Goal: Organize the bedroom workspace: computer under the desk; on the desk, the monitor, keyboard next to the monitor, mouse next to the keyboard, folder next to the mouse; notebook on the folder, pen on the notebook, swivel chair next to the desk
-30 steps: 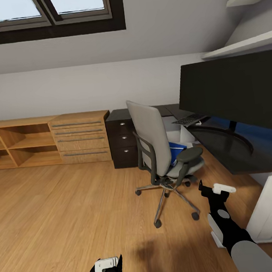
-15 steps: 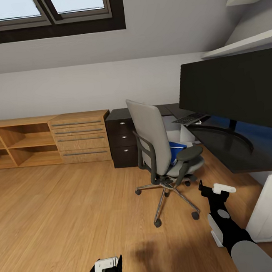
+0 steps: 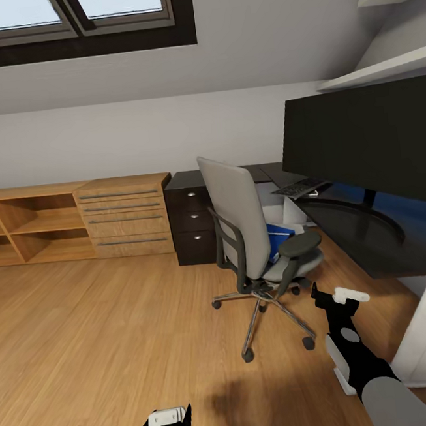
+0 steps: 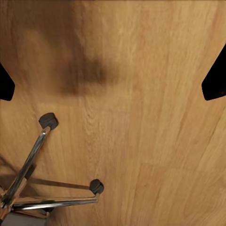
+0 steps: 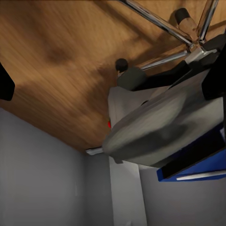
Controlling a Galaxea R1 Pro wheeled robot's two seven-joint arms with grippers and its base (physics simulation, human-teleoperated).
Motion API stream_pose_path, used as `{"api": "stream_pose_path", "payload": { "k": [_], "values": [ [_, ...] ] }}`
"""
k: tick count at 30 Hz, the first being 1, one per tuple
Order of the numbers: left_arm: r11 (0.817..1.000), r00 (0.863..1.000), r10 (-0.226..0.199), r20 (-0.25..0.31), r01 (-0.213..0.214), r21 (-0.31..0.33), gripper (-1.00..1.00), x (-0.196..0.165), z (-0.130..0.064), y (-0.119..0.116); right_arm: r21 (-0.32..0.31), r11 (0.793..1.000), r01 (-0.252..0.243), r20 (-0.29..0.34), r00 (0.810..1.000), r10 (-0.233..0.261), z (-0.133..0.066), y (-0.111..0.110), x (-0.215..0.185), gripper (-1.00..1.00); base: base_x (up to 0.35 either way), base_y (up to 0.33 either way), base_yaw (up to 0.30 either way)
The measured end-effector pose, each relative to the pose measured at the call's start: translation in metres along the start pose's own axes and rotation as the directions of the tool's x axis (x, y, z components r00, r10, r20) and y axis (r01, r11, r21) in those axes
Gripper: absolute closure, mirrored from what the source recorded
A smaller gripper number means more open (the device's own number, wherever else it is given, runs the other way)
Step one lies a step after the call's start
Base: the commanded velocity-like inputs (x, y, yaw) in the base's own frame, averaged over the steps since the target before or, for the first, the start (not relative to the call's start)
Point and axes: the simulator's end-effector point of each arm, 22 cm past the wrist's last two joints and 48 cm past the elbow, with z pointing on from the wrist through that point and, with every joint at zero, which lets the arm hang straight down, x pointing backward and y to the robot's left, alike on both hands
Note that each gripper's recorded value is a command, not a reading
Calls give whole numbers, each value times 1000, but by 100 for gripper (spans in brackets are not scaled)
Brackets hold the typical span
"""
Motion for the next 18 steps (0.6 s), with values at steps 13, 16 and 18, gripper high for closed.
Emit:
{"api": "stream_pose_path", "payload": {
  "k": [13, 16, 18],
  "values": [
    [1000, 1000, 1, 0, -1, 4, -100, 0, 0, 0, 0, 1000, 0, 0, 1000, 0, 0, 0, 0, -100, 134, 0, 0],
    [1000, 1000, 0, 0, 0, 4, -100, 0, 0, 0, 0, 1000, 0, 0, 1000, 0, 0, 0, 0, -100, 29, 0, 0],
    [1000, 1000, 1, 0, -1, 4, -100, 0, 0, 0, 0, 1000, 0, 0, 1000, 0, 0, 0, 0, -100, 25, 0, 0]
  ]
}}
